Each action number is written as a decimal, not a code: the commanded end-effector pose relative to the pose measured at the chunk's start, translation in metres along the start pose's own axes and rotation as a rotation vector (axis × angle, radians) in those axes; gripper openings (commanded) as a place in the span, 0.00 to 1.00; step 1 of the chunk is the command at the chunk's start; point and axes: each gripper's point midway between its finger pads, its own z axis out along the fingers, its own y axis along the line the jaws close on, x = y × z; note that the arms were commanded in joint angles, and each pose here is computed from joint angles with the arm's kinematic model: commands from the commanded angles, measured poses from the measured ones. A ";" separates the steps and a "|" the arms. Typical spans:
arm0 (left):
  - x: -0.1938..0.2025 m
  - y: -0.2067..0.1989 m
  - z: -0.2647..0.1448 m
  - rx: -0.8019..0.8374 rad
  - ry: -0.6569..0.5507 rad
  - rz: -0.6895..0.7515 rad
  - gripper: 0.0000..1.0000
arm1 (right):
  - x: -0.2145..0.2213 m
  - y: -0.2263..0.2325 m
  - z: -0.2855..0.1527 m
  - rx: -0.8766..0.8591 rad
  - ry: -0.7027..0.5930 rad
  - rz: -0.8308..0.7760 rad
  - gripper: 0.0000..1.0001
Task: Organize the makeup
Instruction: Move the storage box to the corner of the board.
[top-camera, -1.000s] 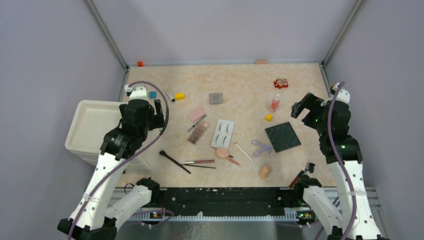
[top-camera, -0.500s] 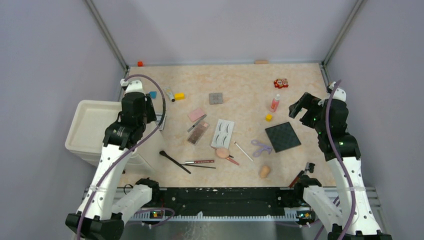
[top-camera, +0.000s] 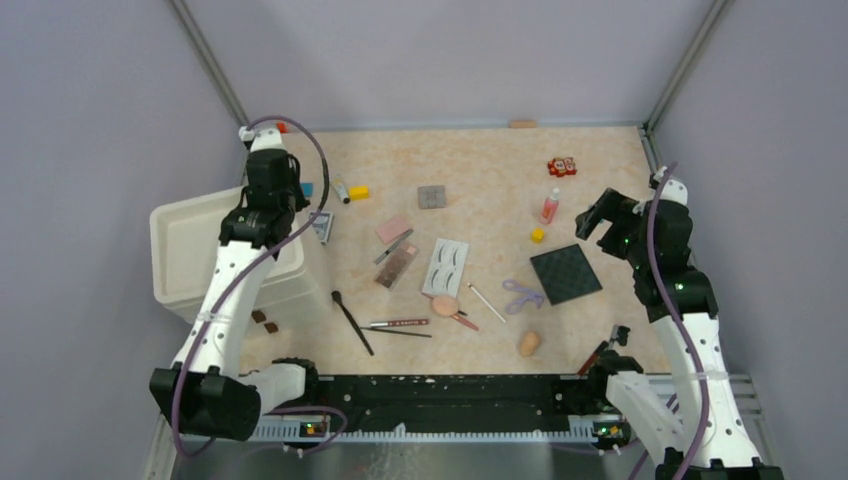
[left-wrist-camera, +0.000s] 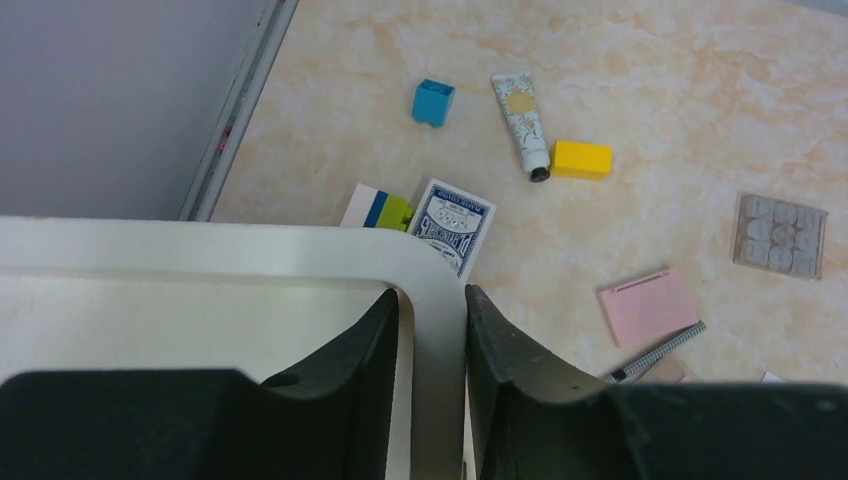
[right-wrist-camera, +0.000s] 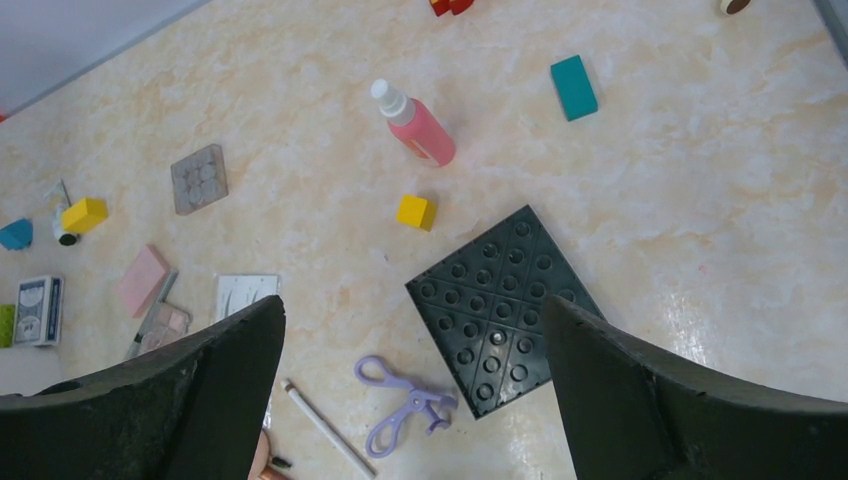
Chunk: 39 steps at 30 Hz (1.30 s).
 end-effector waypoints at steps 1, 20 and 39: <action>-0.009 0.002 0.026 -0.054 0.006 -0.058 0.25 | -0.005 0.004 -0.001 -0.027 -0.027 0.003 0.96; -0.046 0.073 0.081 -0.354 -0.088 -0.331 0.11 | 0.002 0.001 -0.006 -0.025 -0.020 0.007 0.95; -0.112 0.093 0.123 -0.474 -0.247 -0.465 0.56 | 0.006 -0.004 -0.015 -0.004 -0.020 0.036 0.92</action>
